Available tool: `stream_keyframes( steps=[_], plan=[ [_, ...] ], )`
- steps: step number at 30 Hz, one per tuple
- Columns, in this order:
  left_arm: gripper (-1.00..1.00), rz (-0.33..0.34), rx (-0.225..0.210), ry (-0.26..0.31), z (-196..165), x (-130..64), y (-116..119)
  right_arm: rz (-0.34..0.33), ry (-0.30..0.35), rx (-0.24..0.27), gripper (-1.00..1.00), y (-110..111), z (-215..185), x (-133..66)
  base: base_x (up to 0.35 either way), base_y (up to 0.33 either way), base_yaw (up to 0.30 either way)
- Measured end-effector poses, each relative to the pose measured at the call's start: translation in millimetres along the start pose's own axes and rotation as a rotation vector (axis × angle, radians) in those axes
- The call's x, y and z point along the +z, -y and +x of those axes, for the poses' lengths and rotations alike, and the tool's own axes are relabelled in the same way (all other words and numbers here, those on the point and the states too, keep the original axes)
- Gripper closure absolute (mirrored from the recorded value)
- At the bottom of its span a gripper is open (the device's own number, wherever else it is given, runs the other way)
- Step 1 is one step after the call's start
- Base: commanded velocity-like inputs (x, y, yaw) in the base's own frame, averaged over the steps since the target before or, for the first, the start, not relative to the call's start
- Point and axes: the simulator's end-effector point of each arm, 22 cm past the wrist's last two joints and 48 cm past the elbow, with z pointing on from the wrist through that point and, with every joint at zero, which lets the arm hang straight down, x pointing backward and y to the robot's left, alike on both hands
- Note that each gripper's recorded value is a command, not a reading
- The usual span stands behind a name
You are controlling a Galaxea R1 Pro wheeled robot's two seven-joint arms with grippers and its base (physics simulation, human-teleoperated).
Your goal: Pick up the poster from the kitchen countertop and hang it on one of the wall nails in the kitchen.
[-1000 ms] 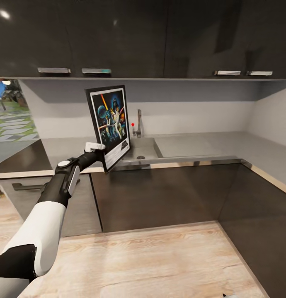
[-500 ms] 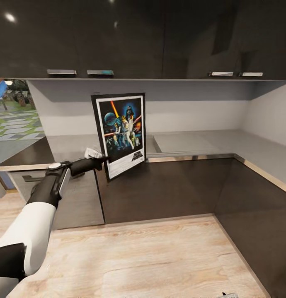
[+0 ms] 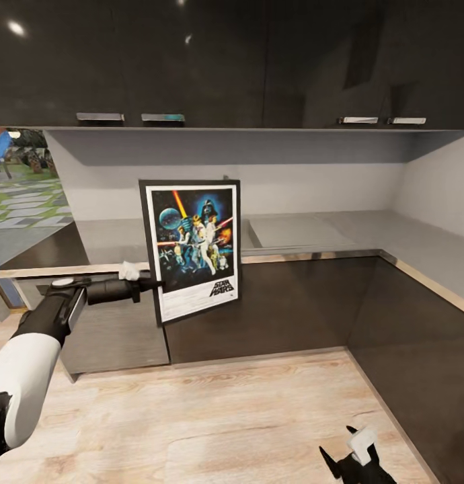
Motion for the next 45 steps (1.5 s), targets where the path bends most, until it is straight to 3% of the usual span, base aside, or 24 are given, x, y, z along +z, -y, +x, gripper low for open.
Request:
stream_keyframes(
  steps=[6,9,10,13,17,20,22,26,28,30,31,41,45],
  plan=[
    [1.0,0.056,-0.009,-0.002,2,-0.6,12,-0.174,0.014,0.038,-1.0,-9,-49,-2.1,0.0,0.0,0.0],
    [1.0,0.073,-0.012,-0.006,3,-5.6,14,-0.392,0.095,0.073,-1.0,-15,-123,-13.1,0.0,0.0,0.0],
    [1.0,0.078,-0.012,-0.006,3,-6.4,15,-0.426,0.102,0.077,-1.0,-16,-131,-14.7,0.0,0.0,0.0],
    [1.0,0.13,-0.017,-0.009,5,-9.8,26,-0.455,0.144,0.162,-1.0,18,-168,-24.8,0.0,0.0,0.0],
    [1.0,0.161,-0.028,-0.011,7,-11.6,32,-0.499,0.193,0.22,-1.0,35,-191,-39.3,0.0,0.0,0.0],
    [1.0,0.169,-0.031,-0.012,8,-12.3,33,-0.541,0.222,0.216,-1.0,37,-209,-42.8,0.0,0.0,0.0],
    [1.0,0.172,-0.032,-0.011,8,-12.2,34,-0.61,0.231,0.199,-1.0,27,-219,-45.9,0.0,0.0,0.0],
    [1.0,0.187,-0.045,-0.013,10,-12.3,37,-0.74,0.191,0.162,-1.0,9,-222,-49.9,0.0,0.0,0.0],
    [1.0,0.195,-0.065,-0.015,12,-12.4,38,-0.768,0.17,0.16,-1.0,5,-219,-49.2,0.0,0.0,0.0],
    [1.0,0.195,-0.126,-0.023,14,-12.1,38,-0.801,0.146,0.159,-1.0,1,-217,-48.3,0.0,0.0,0.0],
    [1.0,0.195,-0.135,-0.024,14,-12.1,38,-0.805,0.143,0.158,-1.0,1,-217,-48.2,0.0,0.0,0.0],
    [1.0,0.198,-0.166,-0.033,17,-10.8,39,-0.819,0.135,0.156,-1.0,-2,-217,-47.6,0.0,0.0,0.0],
    [1.0,0.203,-0.205,-0.042,29,-8.7,39,-0.825,0.138,0.155,-1.0,-4,-219,-47.6,0.0,0.0,0.0]
  ],
)
